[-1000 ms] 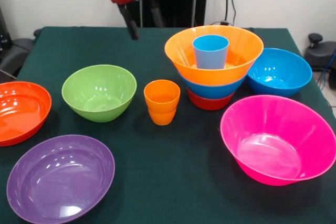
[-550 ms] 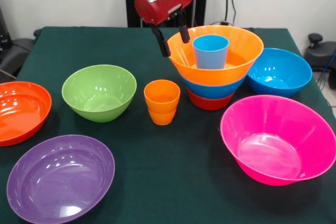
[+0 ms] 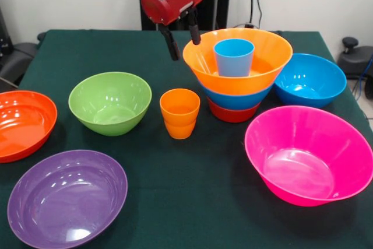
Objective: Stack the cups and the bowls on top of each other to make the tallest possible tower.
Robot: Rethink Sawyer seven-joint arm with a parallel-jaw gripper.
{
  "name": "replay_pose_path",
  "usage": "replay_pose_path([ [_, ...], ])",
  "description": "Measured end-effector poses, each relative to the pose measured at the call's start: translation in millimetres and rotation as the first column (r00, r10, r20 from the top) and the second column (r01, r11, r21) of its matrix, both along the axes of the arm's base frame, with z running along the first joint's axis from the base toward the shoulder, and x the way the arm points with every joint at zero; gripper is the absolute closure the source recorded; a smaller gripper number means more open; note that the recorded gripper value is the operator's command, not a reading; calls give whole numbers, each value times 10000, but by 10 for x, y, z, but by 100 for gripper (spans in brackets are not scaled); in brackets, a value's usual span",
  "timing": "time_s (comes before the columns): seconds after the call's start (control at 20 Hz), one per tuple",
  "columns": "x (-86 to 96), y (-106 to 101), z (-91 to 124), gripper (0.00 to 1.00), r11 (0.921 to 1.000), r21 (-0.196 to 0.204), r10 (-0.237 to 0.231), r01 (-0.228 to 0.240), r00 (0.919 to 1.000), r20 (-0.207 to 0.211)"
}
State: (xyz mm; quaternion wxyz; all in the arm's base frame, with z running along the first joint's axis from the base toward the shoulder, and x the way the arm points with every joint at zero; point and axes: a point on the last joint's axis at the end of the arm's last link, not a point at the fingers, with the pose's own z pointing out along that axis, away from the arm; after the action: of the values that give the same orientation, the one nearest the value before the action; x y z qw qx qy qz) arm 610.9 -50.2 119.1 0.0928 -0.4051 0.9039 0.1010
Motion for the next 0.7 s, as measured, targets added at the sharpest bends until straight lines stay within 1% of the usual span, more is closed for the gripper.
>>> replay_pose_path([
  [0.2, 14, -37, 73, 0, 9994, -244, 258, -258, 9997, -10],
  [0.3, 27, -48, 108, 0, 9992, -278, 281, -280, 9996, 43],
  [0.45, 71, -90, 212, 0, 9997, -198, 158, -155, 9997, 183],
  [0.5, 94, -133, 274, 0, 9999, -120, 47, -44, 9996, 261],
  [0.7, 132, -289, 404, 0, 9998, -25, -199, 200, 9990, 389],
])
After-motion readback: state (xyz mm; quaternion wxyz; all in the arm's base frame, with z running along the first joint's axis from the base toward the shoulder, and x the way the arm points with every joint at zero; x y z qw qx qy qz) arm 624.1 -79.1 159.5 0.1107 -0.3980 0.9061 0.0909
